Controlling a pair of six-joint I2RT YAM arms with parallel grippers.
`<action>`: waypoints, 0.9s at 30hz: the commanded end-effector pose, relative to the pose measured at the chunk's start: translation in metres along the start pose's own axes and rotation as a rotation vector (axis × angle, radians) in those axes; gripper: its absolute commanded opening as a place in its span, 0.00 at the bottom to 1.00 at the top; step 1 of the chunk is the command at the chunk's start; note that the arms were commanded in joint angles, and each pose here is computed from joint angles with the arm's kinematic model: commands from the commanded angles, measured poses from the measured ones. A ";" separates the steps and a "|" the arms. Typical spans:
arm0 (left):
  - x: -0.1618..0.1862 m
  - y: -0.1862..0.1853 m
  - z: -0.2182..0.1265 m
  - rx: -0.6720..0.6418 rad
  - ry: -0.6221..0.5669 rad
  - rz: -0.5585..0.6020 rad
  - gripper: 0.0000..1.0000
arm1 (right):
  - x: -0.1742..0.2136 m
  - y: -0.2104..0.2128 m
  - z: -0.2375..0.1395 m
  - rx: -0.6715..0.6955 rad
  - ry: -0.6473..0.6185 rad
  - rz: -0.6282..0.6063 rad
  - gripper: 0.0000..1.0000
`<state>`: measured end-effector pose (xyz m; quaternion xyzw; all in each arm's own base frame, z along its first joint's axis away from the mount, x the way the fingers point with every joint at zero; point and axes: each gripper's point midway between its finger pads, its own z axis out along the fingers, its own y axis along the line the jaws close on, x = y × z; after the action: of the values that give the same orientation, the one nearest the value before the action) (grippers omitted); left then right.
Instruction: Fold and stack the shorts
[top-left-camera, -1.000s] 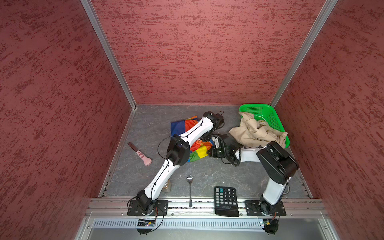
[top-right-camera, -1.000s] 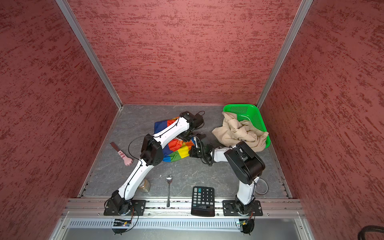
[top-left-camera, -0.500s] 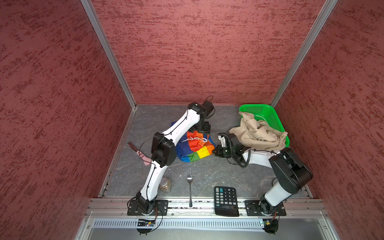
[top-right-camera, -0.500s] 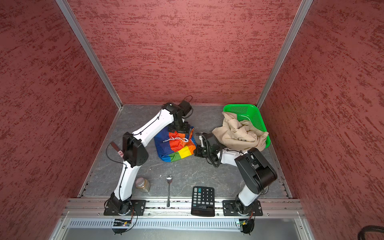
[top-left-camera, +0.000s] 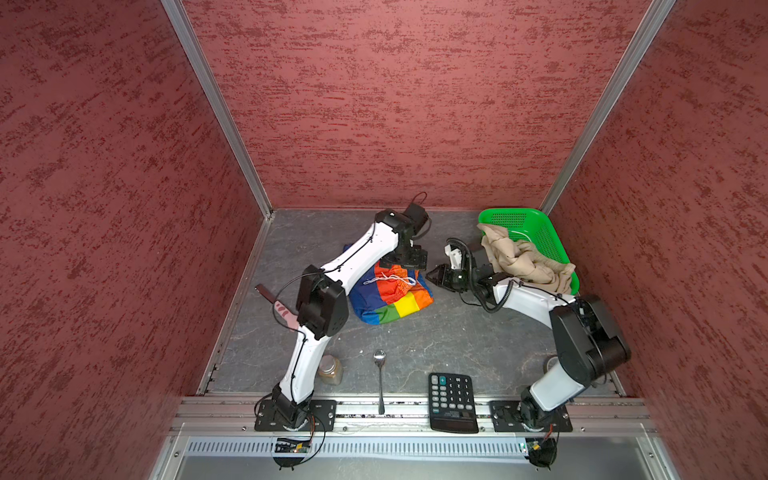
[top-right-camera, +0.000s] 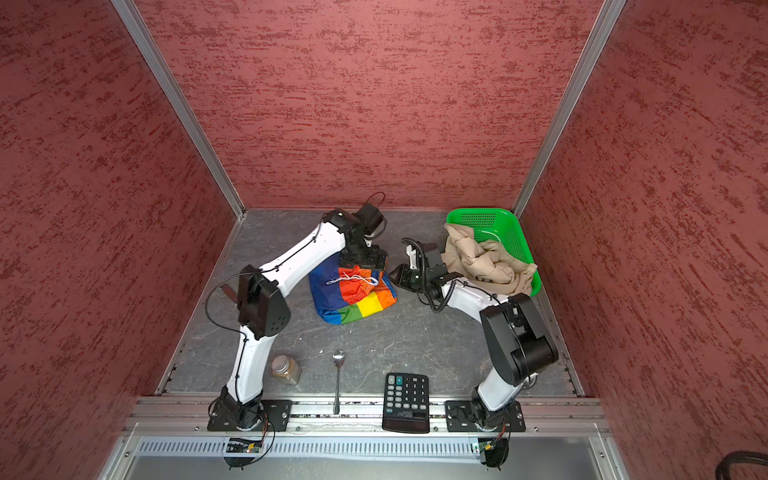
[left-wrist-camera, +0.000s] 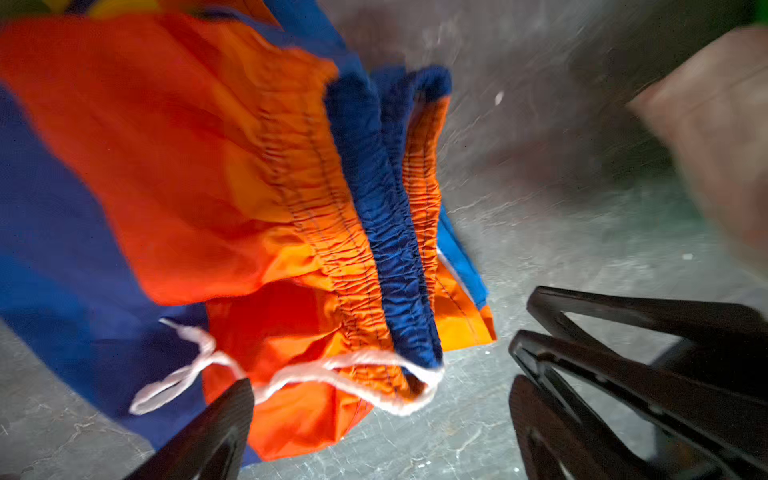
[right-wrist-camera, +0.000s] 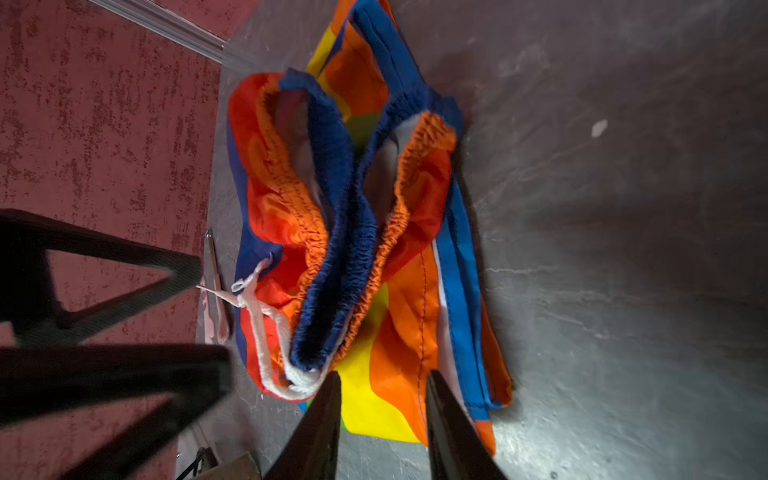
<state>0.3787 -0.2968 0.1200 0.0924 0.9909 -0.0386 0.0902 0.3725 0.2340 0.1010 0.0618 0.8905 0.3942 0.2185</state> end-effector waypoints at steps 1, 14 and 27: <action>-0.006 0.008 0.006 -0.139 -0.032 0.041 0.99 | -0.009 0.002 0.000 -0.061 -0.007 0.065 0.37; -0.006 0.007 0.051 -0.281 -0.005 0.094 0.31 | -0.016 -0.027 -0.009 -0.017 -0.041 0.090 0.48; -0.037 0.083 -0.105 -0.113 -0.322 -0.195 0.00 | -0.008 0.030 0.010 0.088 -0.014 -0.224 0.47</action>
<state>0.4054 -0.2430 0.1736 0.0455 0.9800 0.0402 0.1895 0.3773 0.2461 0.1172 0.0093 0.9005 0.3551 0.2509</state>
